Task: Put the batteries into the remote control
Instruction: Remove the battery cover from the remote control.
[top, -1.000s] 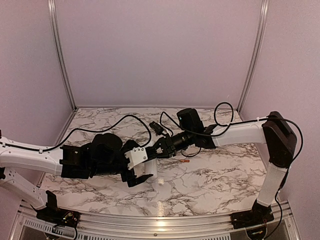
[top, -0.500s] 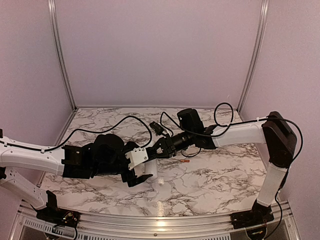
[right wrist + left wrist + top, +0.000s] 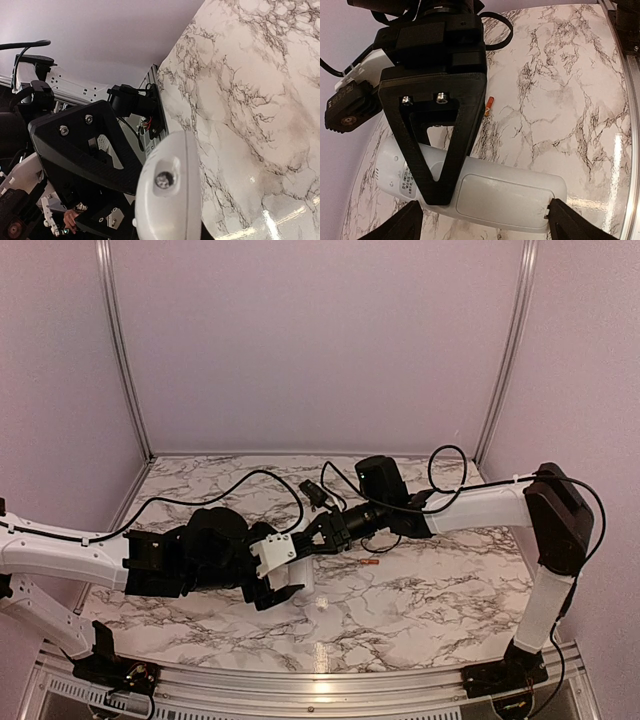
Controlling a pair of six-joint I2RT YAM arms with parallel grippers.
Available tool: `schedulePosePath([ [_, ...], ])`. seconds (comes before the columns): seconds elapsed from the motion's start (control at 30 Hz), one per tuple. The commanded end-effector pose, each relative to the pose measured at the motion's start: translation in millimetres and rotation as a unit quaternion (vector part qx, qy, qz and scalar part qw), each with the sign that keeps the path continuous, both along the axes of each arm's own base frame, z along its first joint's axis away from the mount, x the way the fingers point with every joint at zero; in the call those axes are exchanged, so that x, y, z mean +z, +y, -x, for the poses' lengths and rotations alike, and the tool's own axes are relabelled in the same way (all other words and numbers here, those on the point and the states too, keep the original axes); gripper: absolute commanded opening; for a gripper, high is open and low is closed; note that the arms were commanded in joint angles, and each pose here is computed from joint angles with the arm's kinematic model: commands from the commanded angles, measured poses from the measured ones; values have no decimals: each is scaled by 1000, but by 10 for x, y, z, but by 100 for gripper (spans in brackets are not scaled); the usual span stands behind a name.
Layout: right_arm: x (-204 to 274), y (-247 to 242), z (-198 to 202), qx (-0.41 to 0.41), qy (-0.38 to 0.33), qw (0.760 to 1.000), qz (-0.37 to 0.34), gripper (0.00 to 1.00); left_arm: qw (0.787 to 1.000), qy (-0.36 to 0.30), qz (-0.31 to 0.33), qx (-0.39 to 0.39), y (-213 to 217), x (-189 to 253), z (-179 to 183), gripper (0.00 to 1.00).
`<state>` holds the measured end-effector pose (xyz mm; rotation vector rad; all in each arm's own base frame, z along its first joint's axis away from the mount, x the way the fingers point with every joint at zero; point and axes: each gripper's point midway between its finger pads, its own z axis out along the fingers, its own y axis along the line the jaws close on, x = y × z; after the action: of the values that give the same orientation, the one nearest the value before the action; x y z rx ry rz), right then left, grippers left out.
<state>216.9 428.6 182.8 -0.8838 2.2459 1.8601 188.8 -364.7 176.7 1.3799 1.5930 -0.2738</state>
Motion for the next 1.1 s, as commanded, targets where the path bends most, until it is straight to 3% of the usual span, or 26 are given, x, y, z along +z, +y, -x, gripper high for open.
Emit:
schedulePosePath([
  [0.0,60,28,145,28,14,999,-10,0,998,-41,36,30,15,333,-152,90],
  [0.43,-54,-25,11,4,17,1000,11,0,996,-56,62,26,56,524,-119,91],
  [1.07,-45,-162,-290,-53,64,996,-19,0,997,-40,13,58,83,-22,-234,92],
])
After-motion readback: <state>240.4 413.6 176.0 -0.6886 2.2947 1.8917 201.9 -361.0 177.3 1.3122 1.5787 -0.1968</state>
